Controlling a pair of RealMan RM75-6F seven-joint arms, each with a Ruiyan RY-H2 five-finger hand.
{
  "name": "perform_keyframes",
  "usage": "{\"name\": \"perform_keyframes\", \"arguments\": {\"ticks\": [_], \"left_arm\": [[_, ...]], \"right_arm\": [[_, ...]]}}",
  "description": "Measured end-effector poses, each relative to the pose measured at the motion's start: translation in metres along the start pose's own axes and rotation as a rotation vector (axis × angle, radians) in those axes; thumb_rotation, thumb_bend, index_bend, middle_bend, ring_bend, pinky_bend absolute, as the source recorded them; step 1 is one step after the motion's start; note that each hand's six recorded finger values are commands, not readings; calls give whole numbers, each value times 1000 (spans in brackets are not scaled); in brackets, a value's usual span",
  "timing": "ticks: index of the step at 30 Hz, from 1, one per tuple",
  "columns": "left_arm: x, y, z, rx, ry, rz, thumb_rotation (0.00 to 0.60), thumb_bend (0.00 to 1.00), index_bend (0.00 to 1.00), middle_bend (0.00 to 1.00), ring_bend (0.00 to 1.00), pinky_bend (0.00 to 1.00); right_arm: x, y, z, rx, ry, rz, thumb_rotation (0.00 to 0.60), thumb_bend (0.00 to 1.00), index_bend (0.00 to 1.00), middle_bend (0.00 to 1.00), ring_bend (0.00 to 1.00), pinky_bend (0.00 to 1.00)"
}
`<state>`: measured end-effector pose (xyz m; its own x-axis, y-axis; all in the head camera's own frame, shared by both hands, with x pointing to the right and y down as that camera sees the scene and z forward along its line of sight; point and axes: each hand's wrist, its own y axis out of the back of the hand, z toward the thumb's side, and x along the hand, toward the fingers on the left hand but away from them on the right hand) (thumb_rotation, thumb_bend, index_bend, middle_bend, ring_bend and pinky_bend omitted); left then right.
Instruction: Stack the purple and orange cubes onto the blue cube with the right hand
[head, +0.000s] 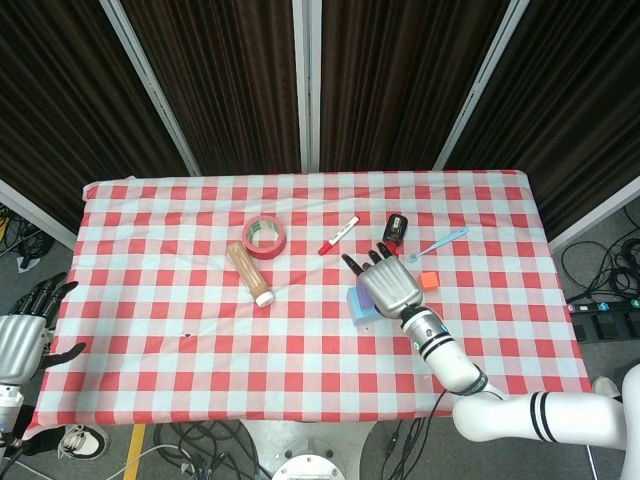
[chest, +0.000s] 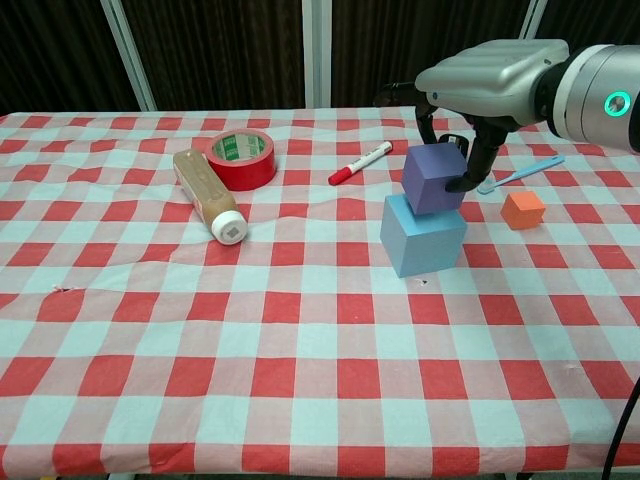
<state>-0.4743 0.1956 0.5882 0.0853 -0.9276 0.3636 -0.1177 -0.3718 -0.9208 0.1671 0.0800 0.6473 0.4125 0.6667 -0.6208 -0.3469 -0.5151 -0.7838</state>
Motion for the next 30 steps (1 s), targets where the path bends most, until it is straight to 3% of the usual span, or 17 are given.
{"name": "perform_keyframes", "arguments": {"ticks": [30], "left_arm": [[2,1,1,0,-15,-1,600,171,202,177,132,246]], "right_arm": [[-7,-8,0,-6,0,63,600,140,0,437,178,121]]}}
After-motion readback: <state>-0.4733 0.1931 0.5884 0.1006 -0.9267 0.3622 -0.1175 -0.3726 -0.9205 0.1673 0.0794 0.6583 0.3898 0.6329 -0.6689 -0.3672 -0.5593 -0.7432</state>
